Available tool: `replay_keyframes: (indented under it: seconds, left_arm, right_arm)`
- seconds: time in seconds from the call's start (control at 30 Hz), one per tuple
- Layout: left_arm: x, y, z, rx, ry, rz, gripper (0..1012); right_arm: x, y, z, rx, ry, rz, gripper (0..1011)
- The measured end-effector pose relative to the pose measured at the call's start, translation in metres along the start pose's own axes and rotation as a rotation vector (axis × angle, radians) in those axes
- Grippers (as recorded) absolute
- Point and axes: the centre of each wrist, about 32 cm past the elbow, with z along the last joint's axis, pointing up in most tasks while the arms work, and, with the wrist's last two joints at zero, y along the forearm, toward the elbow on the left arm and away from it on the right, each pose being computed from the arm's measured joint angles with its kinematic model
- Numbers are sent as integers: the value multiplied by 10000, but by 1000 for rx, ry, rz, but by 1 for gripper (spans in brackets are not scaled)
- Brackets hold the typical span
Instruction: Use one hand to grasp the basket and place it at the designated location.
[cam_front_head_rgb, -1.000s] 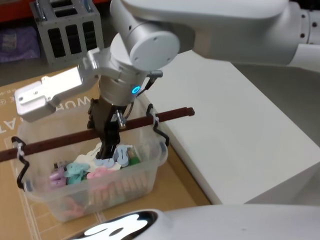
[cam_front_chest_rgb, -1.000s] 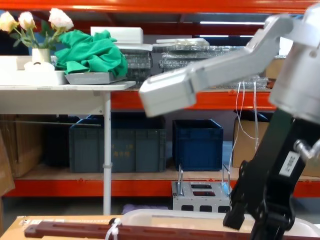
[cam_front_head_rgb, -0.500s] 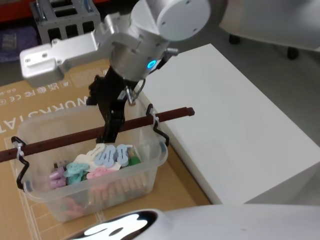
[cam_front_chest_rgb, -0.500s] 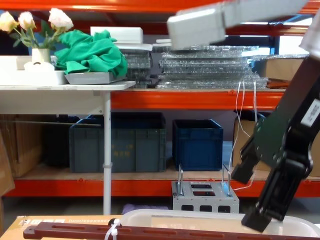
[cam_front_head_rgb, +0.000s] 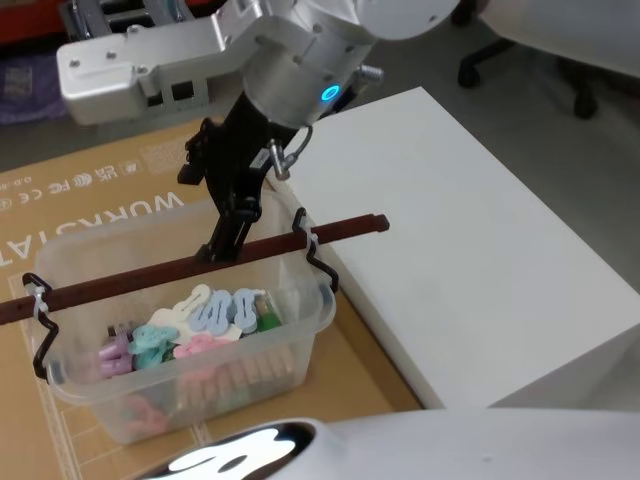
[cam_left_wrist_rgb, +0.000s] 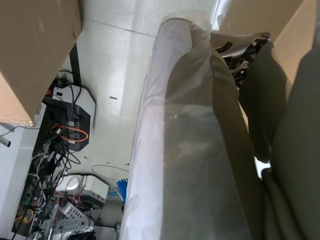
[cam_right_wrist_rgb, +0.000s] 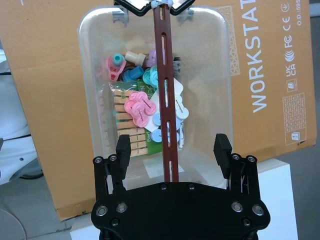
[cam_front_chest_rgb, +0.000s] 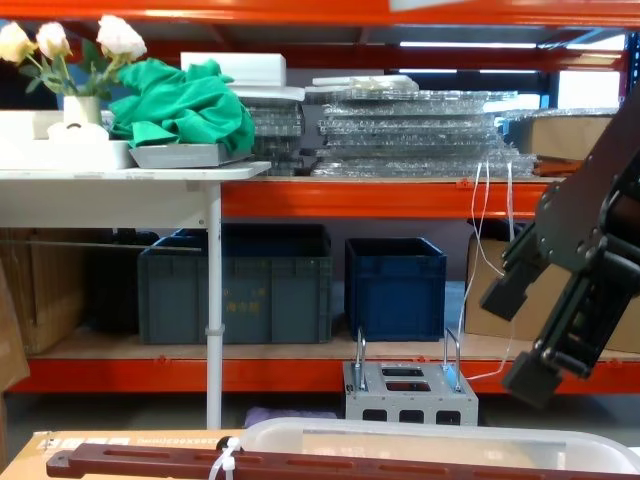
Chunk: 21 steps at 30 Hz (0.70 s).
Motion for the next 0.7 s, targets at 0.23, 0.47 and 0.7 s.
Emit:
replay_keyframes:
  seconds: [0.23, 0.47, 0.7]
  left_arm:
    - [0, 0, 0, 0, 0, 0, 0]
    - [0, 0, 0, 0, 0, 0, 0]
    - [0, 0, 0, 0, 0, 0, 0]
  right_arm:
    - [-52, -70, -21, -6, 11, -11, 1000]
    - [-59, -95, -24, -9, 14, -19, 1001]
    - [7, 58, -30, -3, 3, 10, 1000]
